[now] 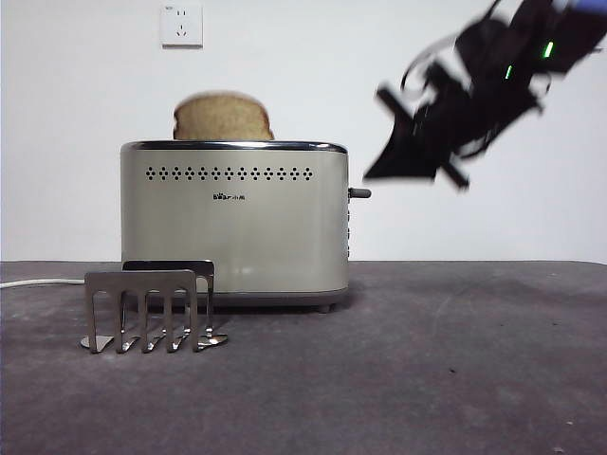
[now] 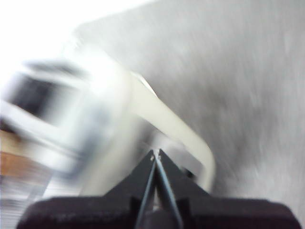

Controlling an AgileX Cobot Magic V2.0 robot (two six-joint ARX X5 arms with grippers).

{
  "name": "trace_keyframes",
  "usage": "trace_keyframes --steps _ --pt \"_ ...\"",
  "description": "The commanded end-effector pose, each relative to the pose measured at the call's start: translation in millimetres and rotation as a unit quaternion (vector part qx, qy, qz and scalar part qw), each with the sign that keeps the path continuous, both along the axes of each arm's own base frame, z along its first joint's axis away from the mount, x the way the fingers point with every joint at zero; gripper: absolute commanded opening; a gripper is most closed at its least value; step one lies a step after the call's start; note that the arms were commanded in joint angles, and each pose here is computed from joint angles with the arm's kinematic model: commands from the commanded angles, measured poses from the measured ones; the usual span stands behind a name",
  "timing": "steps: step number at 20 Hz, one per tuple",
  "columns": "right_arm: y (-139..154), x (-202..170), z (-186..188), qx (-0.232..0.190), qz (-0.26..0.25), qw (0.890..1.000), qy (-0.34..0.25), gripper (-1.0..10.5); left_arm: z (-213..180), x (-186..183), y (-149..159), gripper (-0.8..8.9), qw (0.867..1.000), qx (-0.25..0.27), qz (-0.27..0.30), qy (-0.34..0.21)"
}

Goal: Pick up a slice of bread from the rack,put the bread on the toaster,press the button

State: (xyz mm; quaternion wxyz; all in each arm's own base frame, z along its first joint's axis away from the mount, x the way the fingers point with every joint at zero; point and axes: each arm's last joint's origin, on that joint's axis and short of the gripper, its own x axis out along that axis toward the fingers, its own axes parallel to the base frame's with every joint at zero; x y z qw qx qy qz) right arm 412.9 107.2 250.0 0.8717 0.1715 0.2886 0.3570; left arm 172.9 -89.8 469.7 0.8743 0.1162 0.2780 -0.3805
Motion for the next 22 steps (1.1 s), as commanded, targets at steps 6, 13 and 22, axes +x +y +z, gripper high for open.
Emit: trace_keyframes --steps 6,13,22 --pt "-23.7 -94.6 103.5 -0.04 0.021 0.999 -0.022 -0.1 -2.4 -0.1 0.1 2.87 1.0 0.0 0.003 0.01" --pt "-36.4 -186.5 137.2 -0.111 0.085 0.99 0.001 -0.1 -5.2 -2.2 1.0 2.82 1.0 0.008 0.003 0.027" --pt "-52.9 -256.9 153.9 -0.137 0.11 0.984 0.009 -0.1 -12.7 -8.6 4.0 2.41 0.997 0.03 0.003 0.076"
